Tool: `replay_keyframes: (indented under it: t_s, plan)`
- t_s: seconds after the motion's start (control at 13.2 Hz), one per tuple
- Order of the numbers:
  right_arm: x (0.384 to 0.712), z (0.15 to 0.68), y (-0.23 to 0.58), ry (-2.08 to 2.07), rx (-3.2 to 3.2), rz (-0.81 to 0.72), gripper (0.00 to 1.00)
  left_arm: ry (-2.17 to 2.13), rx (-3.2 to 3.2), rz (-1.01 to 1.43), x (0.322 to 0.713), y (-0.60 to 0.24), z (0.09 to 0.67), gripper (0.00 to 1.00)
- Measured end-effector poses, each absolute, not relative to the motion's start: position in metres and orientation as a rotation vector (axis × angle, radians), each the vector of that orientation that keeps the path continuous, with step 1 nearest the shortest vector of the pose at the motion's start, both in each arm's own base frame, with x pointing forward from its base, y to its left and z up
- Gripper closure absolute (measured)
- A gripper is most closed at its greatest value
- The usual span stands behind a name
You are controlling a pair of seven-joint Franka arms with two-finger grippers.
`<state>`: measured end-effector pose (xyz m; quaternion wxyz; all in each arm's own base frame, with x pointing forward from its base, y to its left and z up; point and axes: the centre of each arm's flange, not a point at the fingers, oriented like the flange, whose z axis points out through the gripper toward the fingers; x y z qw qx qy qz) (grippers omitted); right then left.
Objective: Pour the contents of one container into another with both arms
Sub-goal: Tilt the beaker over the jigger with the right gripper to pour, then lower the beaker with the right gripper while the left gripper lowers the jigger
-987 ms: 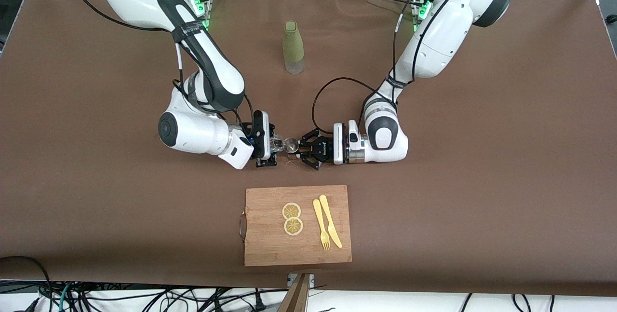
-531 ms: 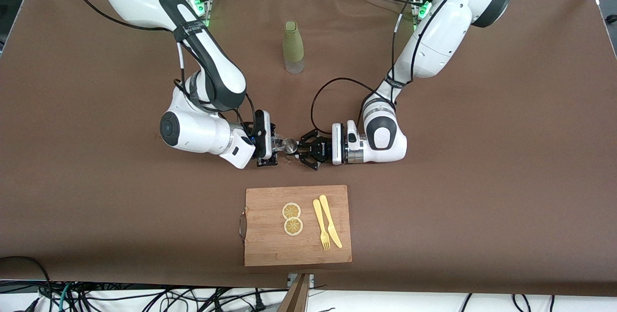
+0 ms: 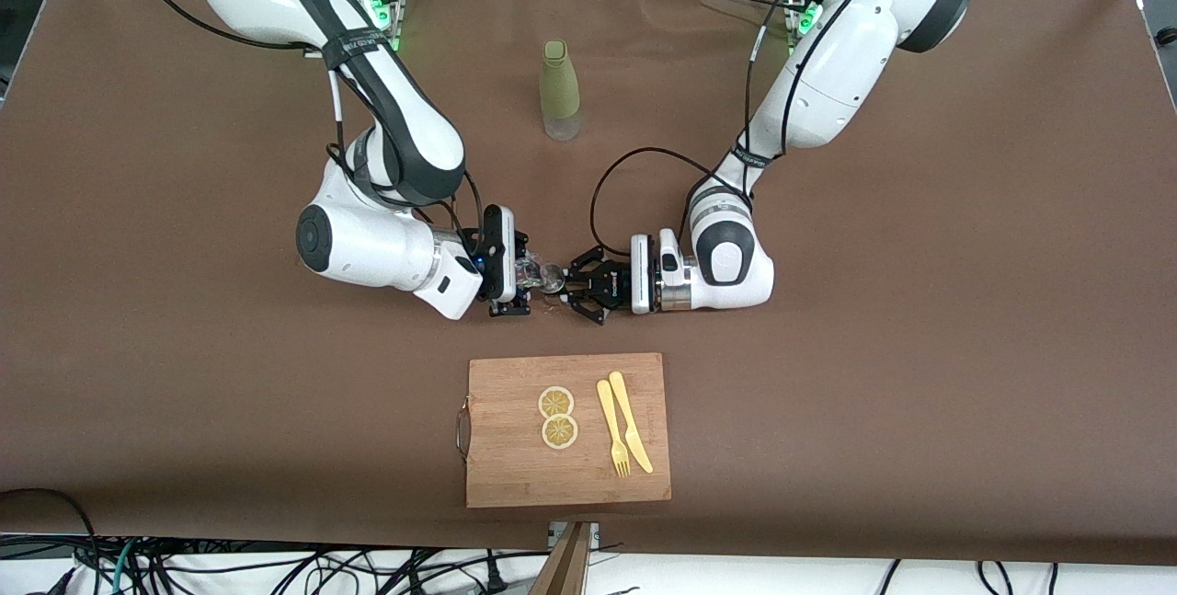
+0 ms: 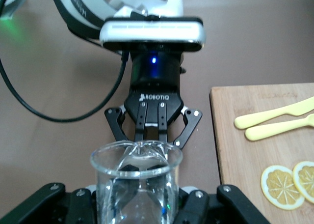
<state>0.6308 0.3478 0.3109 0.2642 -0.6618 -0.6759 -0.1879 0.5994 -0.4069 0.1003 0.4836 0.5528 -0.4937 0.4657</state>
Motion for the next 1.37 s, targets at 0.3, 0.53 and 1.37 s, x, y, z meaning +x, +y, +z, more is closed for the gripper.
replay_keyframes:
  t_s: [0.3, 0.53, 1.37]
  plan:
    - [0.629, 0.301, 0.343, -1.729, -1.705, -0.612, 0.88, -1.202, 1.350, 1.143, 0.604, -0.403, 0.102, 0.79]
    - [0.633, 0.285, 0.317, -1.693, -1.667, -0.687, 0.88, -1.203, 1.356, 1.154, 0.608, -0.396, 0.102, 0.79]
    - [0.655, 0.235, 0.098, -1.535, -1.403, -0.806, 0.88, -1.258, 1.193, 1.216, 0.651, -0.209, 0.091, 0.79]
